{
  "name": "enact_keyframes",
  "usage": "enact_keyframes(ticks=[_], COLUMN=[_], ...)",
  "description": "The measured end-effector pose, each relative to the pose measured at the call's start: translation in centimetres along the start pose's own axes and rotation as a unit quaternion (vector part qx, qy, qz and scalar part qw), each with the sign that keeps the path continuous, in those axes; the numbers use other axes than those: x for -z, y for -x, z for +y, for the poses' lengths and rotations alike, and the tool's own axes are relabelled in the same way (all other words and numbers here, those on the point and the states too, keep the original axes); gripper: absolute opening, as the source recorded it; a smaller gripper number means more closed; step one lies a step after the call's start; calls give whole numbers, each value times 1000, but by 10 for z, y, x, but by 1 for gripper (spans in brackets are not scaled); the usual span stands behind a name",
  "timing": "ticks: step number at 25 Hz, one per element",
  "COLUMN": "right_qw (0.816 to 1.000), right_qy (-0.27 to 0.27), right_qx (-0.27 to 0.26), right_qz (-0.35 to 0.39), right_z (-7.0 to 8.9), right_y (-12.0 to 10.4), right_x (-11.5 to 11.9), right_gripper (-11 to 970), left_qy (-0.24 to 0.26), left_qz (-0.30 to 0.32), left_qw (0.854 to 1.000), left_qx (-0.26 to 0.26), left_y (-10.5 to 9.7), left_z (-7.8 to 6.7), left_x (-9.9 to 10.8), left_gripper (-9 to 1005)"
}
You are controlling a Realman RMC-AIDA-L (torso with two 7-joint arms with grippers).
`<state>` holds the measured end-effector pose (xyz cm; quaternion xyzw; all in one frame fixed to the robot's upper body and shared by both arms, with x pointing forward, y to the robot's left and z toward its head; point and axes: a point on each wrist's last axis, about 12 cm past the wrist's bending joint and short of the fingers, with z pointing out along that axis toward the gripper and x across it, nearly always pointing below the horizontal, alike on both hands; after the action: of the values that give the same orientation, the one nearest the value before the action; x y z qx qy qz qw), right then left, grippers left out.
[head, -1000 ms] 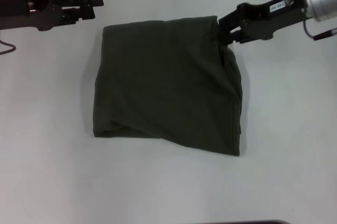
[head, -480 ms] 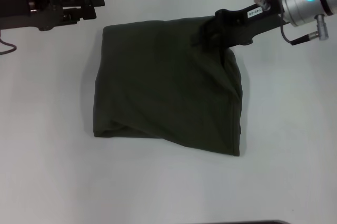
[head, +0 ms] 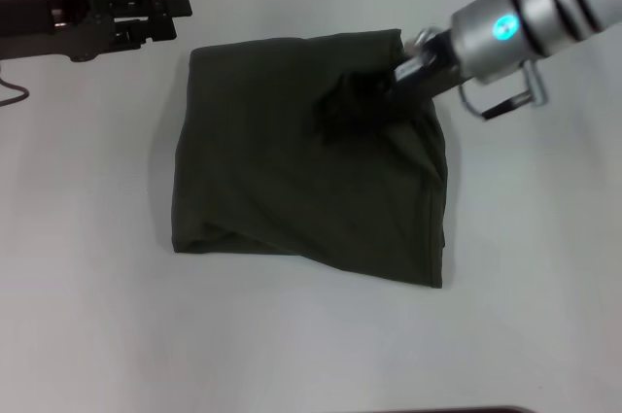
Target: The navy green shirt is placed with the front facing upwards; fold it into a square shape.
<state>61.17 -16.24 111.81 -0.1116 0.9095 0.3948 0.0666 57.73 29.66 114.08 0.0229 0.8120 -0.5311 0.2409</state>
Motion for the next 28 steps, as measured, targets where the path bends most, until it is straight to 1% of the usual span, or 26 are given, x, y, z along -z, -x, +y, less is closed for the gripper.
enact_keyframes(ticks=[4,7,11,16,19,24,28], right_qw=[998,998,997,995,994,994,992], right_qy=[-42,-55,-61,-96,-110,-103,-119], right_qx=[29,37,39,32,25,22,3], right_qz=[22,16,-4,-8,-10,-28,-52], right_z=[5,8,8,-1,-5,-6,-18], right_y=[-1,4,10,12,14,13,8], right_x=[-15,-13,0,13,22,46,74], right_gripper=[404,404,404,404,404,403,403], left_qy=[0,-1,-2,-4,-5,-5,-6], left_qz=[0,1,2,0,0,2,2], left_qw=[1000,1000,1000,1000,1000,1000,1000], left_qx=[-1,-1,0,2,1,-1,-1], left_y=[1,0,-1,-2,-1,0,0], left_z=[0,-1,-1,0,-1,-2,-2], left_x=[0,-1,-2,-3,-4,-5,-6], left_gripper=[518,518,518,519,519,519,519])
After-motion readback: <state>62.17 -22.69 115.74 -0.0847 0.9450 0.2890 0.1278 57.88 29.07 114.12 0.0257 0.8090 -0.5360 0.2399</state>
